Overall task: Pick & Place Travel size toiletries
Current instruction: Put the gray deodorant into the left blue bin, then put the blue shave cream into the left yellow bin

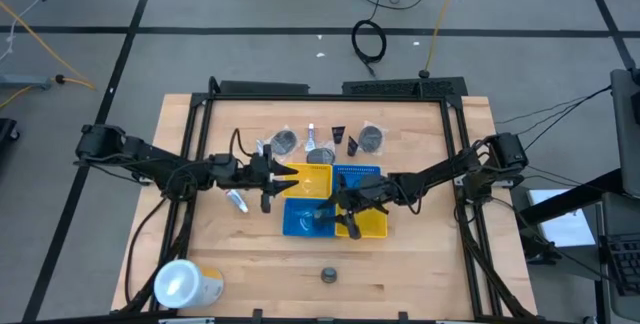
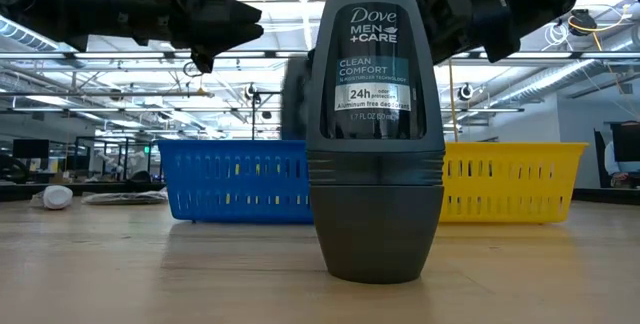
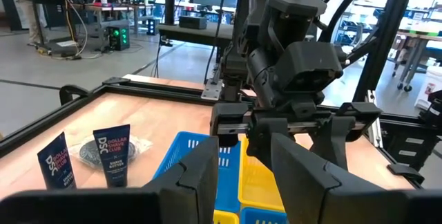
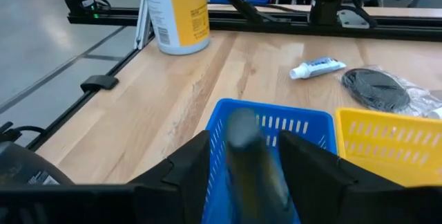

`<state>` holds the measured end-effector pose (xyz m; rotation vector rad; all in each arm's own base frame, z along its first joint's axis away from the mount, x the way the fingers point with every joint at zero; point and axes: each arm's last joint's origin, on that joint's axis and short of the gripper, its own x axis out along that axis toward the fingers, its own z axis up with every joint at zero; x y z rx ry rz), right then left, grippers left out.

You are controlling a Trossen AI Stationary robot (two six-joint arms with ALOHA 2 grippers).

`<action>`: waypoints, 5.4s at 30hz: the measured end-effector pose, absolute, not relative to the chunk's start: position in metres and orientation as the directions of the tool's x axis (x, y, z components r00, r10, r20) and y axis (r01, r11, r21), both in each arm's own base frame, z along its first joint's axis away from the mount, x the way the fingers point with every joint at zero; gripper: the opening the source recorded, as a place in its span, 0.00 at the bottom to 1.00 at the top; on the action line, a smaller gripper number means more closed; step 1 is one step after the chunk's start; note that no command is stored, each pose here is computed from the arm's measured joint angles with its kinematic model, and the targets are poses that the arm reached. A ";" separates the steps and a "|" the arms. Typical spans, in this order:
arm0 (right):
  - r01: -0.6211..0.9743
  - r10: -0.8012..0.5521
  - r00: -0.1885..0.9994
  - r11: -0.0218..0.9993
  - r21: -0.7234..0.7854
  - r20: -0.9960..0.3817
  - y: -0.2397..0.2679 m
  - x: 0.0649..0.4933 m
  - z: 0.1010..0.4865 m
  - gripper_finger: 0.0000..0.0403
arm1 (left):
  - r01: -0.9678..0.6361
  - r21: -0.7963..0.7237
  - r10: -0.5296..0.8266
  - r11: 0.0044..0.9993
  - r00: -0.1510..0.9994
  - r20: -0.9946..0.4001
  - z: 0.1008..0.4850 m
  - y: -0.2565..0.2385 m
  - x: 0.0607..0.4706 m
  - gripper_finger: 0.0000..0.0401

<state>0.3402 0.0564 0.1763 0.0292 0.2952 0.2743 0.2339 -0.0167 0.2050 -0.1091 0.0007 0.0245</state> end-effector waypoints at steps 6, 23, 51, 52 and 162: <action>-0.263 0.271 0.921 0.962 0.067 -0.279 0.056 0.340 0.177 0.34 | -0.025 -0.108 0.025 0.994 1.000 -0.002 0.205 -0.017 0.234 0.33; -0.545 0.555 0.800 0.831 0.110 -0.228 0.091 0.332 0.181 0.40 | -0.026 -0.110 0.026 0.994 1.000 -0.002 0.205 -0.017 0.234 0.33; -0.573 0.591 0.776 0.807 0.144 -0.221 0.161 0.320 0.149 0.72 | -0.025 -0.115 0.025 0.993 1.000 -0.003 0.205 -0.017 0.234 0.33; -0.558 0.577 0.785 0.817 0.147 -0.225 0.162 0.320 0.147 0.72 | -0.025 -0.115 0.025 0.993 1.000 -0.002 0.205 -0.017 0.234 0.33; -0.253 0.225 0.920 0.966 -0.049 -0.320 0.082 0.372 0.185 0.49 | -0.032 -0.085 0.031 0.996 0.999 -0.011 0.204 -0.016 0.234 0.33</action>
